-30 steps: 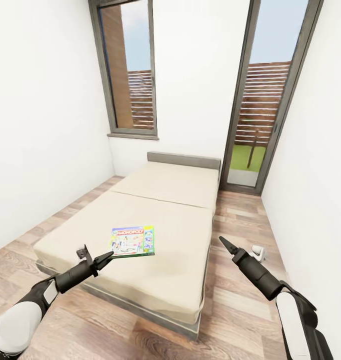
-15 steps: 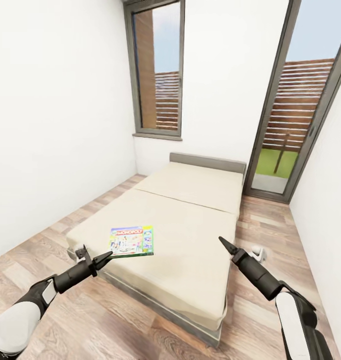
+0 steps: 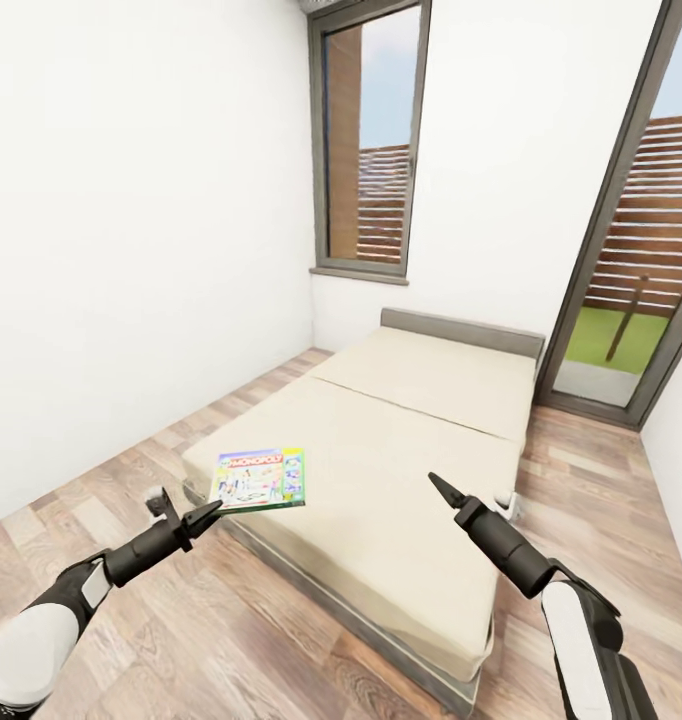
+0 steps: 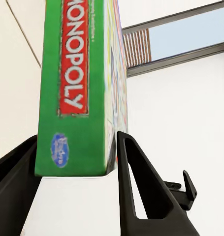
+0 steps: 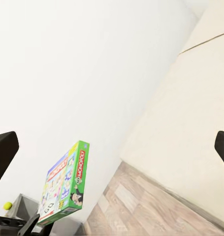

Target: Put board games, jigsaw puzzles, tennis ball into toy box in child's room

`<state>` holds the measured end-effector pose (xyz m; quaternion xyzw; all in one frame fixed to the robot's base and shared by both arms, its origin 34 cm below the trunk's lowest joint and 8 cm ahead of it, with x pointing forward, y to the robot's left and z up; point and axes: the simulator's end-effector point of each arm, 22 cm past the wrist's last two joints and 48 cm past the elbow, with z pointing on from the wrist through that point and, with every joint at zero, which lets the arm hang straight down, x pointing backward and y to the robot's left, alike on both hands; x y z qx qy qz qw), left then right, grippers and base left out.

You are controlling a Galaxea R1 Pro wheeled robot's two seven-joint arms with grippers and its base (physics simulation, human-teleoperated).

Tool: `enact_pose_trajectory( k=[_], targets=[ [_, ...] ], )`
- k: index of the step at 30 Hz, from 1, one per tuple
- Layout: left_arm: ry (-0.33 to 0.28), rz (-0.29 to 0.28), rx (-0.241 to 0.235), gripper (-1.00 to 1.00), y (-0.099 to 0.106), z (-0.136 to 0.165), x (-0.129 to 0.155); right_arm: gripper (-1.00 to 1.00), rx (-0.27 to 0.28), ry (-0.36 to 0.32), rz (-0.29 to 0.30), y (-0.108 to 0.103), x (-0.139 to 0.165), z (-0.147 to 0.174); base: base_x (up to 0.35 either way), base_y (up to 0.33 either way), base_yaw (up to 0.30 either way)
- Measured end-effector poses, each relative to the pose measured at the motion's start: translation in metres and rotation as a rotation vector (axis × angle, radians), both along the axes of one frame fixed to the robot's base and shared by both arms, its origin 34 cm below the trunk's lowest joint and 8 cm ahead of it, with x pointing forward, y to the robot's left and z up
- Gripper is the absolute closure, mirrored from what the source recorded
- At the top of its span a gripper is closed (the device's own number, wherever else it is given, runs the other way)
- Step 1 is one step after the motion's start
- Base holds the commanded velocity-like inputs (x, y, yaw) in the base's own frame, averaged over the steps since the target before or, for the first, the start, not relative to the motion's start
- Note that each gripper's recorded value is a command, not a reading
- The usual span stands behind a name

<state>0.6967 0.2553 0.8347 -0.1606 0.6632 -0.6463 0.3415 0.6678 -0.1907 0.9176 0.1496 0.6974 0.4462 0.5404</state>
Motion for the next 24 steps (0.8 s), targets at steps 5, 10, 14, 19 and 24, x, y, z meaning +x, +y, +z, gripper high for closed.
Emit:
enact_pose_trajectory(
  k=[5,10,14,19,24],
  targets=[
    [-0.002,0.002,0.001,1.0,0.002,0.01,0.0,-1.0,0.0,-0.002,-0.001,0.0,0.0,0.009,0.0,0.0,0.279],
    [-0.002,0.002,0.001,1.0,0.002,0.019,0.001,-1.0,-0.003,-0.005,0.009,0.005,0.0,0.019,0.0,0.0,0.222],
    [-0.003,0.004,-0.001,1.0,0.003,0.026,0.001,-1.0,-0.006,-0.01,0.014,0.008,0.0,0.027,0.0,0.0,0.043],
    [-0.002,0.004,0.0,1.0,0.002,0.033,0.001,-1.0,-0.008,-0.012,0.027,0.014,0.0,0.036,0.0,0.0,0.013],
    [0.002,0.002,0.002,1.0,0.002,0.039,0.001,-1.0,-0.016,-0.006,0.049,0.025,0.0,0.041,0.0,0.0,0.15]
  ],
)
